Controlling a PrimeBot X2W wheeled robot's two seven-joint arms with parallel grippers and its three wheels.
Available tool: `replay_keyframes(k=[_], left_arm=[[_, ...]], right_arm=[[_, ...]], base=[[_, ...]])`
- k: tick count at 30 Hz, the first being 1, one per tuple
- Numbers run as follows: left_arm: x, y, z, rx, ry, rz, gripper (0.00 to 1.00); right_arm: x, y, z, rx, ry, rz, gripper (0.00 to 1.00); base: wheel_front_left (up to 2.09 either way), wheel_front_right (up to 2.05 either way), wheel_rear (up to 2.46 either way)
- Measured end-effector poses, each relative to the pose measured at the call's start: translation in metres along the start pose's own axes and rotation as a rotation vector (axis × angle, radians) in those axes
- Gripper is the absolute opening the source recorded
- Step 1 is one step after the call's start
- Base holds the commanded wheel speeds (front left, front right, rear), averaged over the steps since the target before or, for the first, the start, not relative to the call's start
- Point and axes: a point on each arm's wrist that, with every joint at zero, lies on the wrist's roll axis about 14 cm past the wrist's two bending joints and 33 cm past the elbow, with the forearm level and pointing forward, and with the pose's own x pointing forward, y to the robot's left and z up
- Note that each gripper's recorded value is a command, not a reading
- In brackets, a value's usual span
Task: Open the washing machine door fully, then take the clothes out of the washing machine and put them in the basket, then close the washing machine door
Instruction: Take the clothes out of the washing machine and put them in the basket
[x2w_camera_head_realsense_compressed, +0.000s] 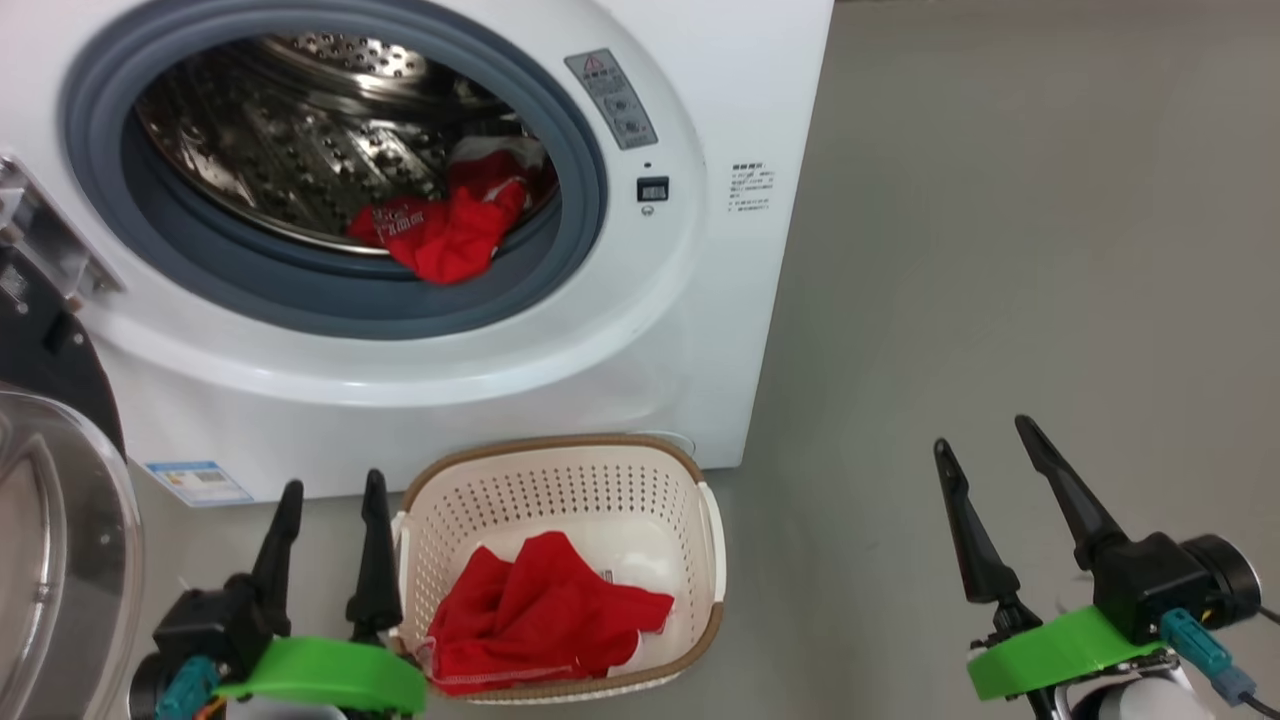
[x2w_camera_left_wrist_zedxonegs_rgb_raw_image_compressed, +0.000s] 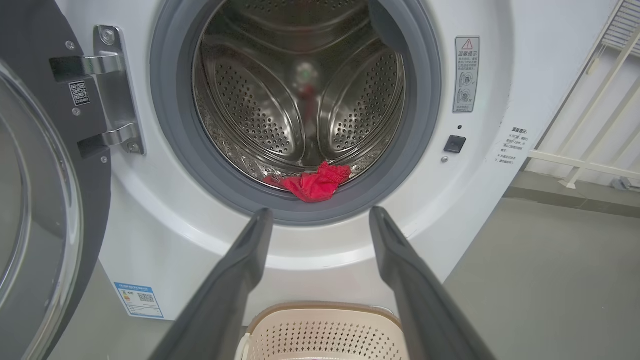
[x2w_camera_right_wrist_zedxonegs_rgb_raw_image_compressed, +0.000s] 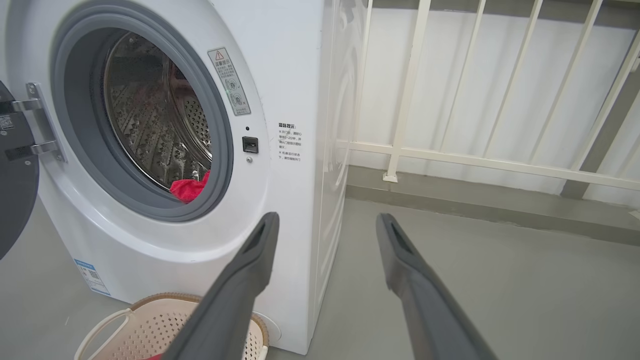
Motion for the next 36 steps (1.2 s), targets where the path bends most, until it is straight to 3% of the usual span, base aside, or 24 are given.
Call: replay_keyframes(k=[15,36], left_arm=[[0.071,0.000,-0.013,-0.022,0.008,-0.026,1.00],[0.184,0.000,-0.028,0.005,0.034,-0.084,1.00]], right_arm=[[0.044,0.002,-0.024,0.000,0.036,0.022,1.00],[0.072,-0.001,-0.070,0.001,0.123,0.032,1.00]], base=[[0.00,0.00,0.00],[0.00,0.00,0.00]])
